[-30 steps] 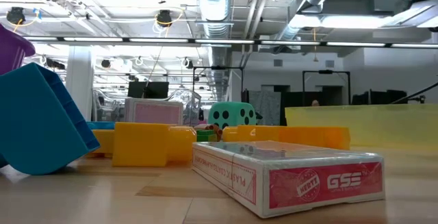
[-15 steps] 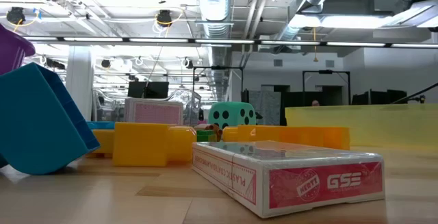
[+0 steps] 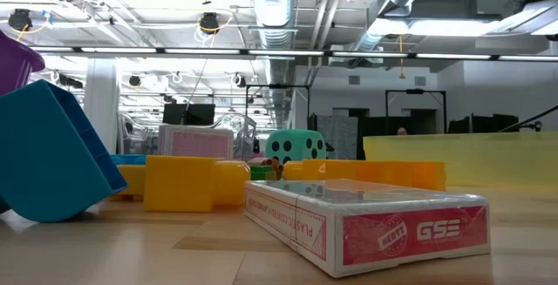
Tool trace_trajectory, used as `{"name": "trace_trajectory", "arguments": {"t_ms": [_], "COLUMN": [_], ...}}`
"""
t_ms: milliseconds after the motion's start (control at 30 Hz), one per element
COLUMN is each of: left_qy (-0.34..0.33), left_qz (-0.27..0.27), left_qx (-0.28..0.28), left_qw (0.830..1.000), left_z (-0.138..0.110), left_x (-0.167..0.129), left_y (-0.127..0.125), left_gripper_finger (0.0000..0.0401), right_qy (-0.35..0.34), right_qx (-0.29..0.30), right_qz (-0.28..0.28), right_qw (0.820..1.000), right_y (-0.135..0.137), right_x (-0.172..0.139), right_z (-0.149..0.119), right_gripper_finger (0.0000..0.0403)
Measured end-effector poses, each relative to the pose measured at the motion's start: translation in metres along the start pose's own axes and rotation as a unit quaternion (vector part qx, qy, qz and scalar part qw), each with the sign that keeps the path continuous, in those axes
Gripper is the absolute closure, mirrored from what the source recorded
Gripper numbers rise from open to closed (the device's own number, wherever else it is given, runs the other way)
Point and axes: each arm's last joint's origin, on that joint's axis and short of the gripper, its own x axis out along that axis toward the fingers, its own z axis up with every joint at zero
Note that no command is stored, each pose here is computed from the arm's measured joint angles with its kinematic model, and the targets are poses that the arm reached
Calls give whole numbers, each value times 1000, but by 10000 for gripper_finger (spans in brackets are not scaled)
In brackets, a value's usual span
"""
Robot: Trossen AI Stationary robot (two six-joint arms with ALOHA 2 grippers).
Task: Pick & Place Toys
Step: Put the blue dice into the transparent bin
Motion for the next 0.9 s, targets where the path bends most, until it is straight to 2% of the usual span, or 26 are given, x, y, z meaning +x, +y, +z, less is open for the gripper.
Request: {"name": "trace_trajectory", "arguments": {"t_ms": [900], "left_qy": [1], "left_qz": [-6], "left_qx": [0], "left_qw": [1000], "left_z": [0], "left_x": [0], "left_y": [-1], "left_gripper_finger": [1], "right_qy": [31], "right_qx": [-34], "right_qz": [68], "right_qw": [997], "right_y": [10], "right_x": [1], "right_z": [-1], "right_gripper_finger": [56]}}
